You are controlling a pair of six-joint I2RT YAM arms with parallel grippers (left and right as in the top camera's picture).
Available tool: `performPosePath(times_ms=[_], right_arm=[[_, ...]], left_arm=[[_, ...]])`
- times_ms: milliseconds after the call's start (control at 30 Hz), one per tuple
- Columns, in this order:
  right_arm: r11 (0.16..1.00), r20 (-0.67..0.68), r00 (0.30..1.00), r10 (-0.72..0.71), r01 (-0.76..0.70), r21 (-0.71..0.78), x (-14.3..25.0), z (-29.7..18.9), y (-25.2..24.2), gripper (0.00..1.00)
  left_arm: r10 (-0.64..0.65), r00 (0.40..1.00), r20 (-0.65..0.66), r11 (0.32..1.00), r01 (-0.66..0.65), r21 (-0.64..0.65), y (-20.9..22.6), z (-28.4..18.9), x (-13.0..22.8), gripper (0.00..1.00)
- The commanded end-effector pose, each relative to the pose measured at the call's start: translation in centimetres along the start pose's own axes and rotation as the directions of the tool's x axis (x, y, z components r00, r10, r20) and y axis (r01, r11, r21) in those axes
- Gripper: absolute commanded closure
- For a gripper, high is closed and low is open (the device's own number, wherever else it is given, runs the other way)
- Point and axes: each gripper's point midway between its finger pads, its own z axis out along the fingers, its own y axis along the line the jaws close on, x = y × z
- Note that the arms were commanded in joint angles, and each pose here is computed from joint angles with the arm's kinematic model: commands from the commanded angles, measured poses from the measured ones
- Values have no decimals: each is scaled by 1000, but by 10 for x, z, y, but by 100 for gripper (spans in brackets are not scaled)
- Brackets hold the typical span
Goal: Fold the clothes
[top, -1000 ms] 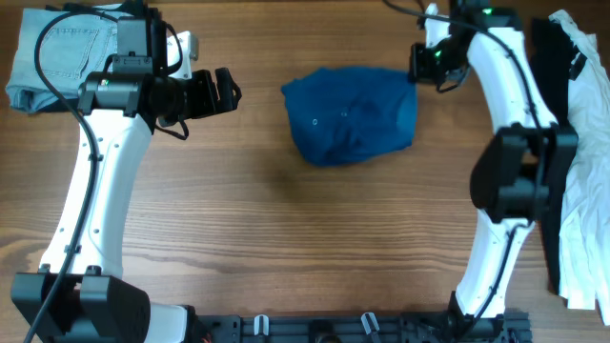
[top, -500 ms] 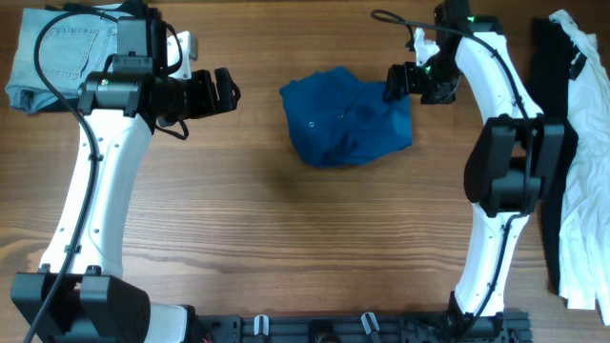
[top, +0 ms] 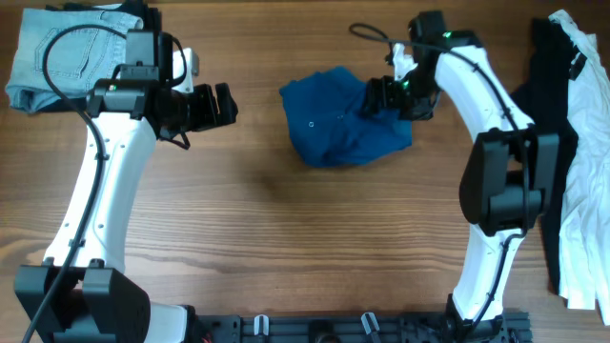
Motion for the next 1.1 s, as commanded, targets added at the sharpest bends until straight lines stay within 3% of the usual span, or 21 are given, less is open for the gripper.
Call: performPosePath(times_ms=[0, 233, 367, 500, 667, 800, 933, 1067], right_arm=[[995, -25, 995, 97, -97, -5, 12, 24, 5, 7], [989, -51, 989, 139, -141, -38, 38, 71, 50, 7], [994, -29, 998, 47, -50, -97, 43, 86, 102, 6], [994, -4, 1000, 12, -12, -109, 39, 80, 118, 5], [979, 184, 979, 81, -43, -201, -22, -2, 105, 5], [973, 356, 923, 149, -71, -221, -53, -83, 63, 1], [967, 448, 866, 222, -138, -212, -62, -134, 8, 1], [966, 440, 864, 246, -179, -187, -55, -141, -28, 2]], left_arm=[[1, 1000, -28, 999, -2, -34, 7, 7, 8, 0], [-2, 1000, -13, 997, 1, -79, 16, 7, 5, 0], [-3, 1000, -17, 997, 2, -80, 17, 7, 6, 0], [-6, 1000, -28, 997, 4, -83, 17, 6, 9, 0], [-10, 999, -49, 998, 7, -62, 14, 7, 14, 0], [-2, 997, -75, 1000, 4, 27, -3, 13, 21, 0], [45, 996, -82, 989, -32, 143, -30, 31, 30, 0], [174, 984, -41, 961, -161, 225, -65, 67, 38, 0]])
